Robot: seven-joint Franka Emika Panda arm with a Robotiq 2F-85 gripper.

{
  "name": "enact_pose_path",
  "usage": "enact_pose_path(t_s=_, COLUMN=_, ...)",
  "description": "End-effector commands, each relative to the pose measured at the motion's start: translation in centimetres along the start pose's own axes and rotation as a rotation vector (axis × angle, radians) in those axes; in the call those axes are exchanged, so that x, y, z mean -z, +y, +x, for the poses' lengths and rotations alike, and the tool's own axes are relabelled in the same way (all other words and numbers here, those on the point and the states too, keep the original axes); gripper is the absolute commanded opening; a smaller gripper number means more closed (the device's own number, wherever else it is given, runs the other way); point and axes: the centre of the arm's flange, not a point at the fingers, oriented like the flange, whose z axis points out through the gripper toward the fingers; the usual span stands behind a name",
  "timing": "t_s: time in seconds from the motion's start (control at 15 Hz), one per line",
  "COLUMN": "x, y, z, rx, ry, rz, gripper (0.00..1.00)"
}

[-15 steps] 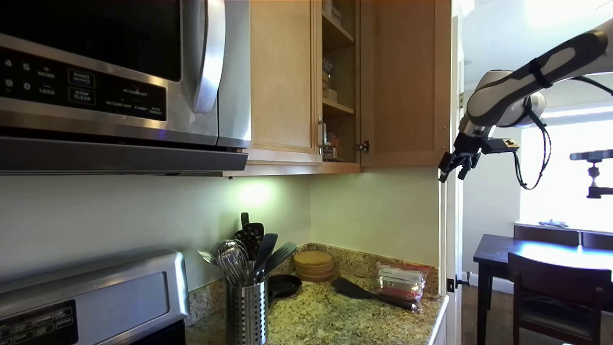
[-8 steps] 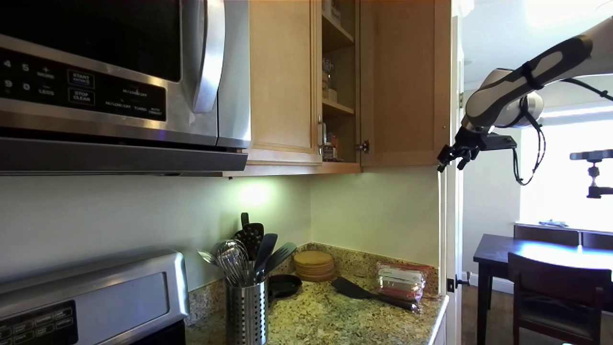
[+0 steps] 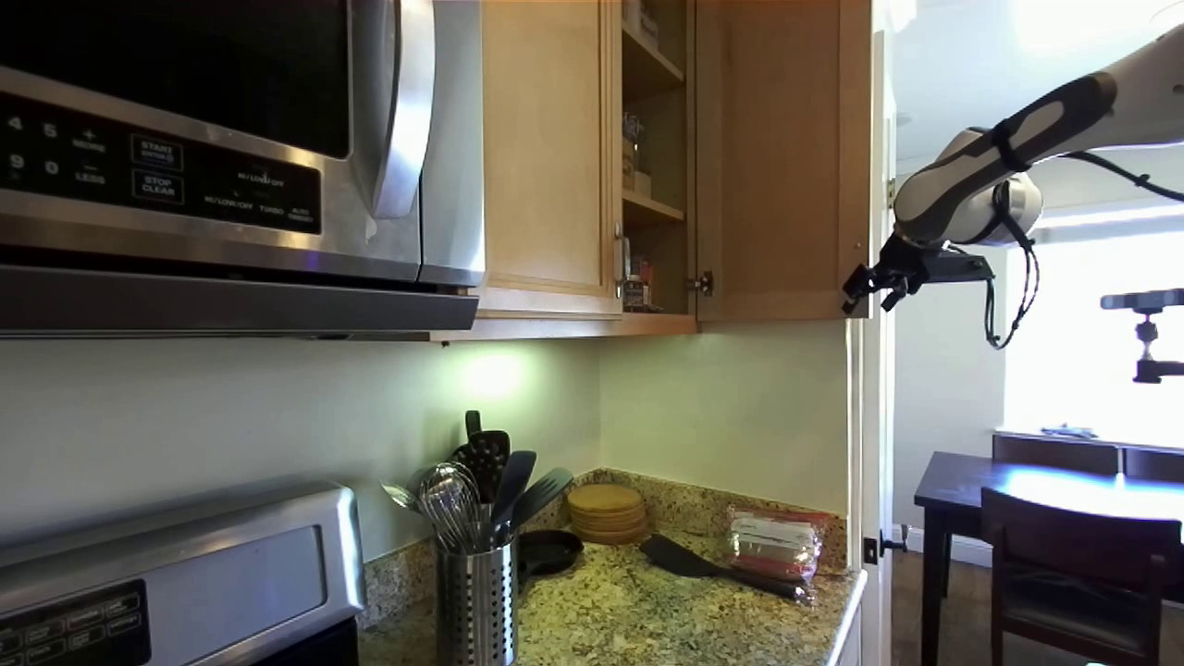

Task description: Close the second cupboard drawer to the right of the microwave

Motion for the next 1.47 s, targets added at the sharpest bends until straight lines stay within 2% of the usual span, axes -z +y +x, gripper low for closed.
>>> enact_pose_path(t_s=0.0, x=-0.8, y=1.1, z=1.3, rx=-0.010, ry=0.048, rz=0.030, gripper=1.00)
enact_pose_path(t_s=0.4, x=-0.7, y=-0.7, z=1.7, rx=0.021, ry=0.071, rz=0.152, gripper=1.00)
enact_pose_path(t_s=0.67, x=-0.2, y=-1.2, z=1.6, rx=0.065, ry=0.073, rz=0.203, gripper=1.00)
enact_pose_path(t_s=0.8, x=0.5, y=-1.7, z=0.7, rx=0.105, ry=0.054, rz=0.239, gripper=1.00)
enact_pose_path(t_s=1.07, x=1.7, y=-4.4, z=-2.0, rx=0.234, ry=-0.036, rz=0.345, gripper=1.00)
enact_pose_path(t_s=1.4, x=3.3, y=-8.4, z=-3.8, rx=0.344, ry=-0.104, rz=0.541, gripper=1.00)
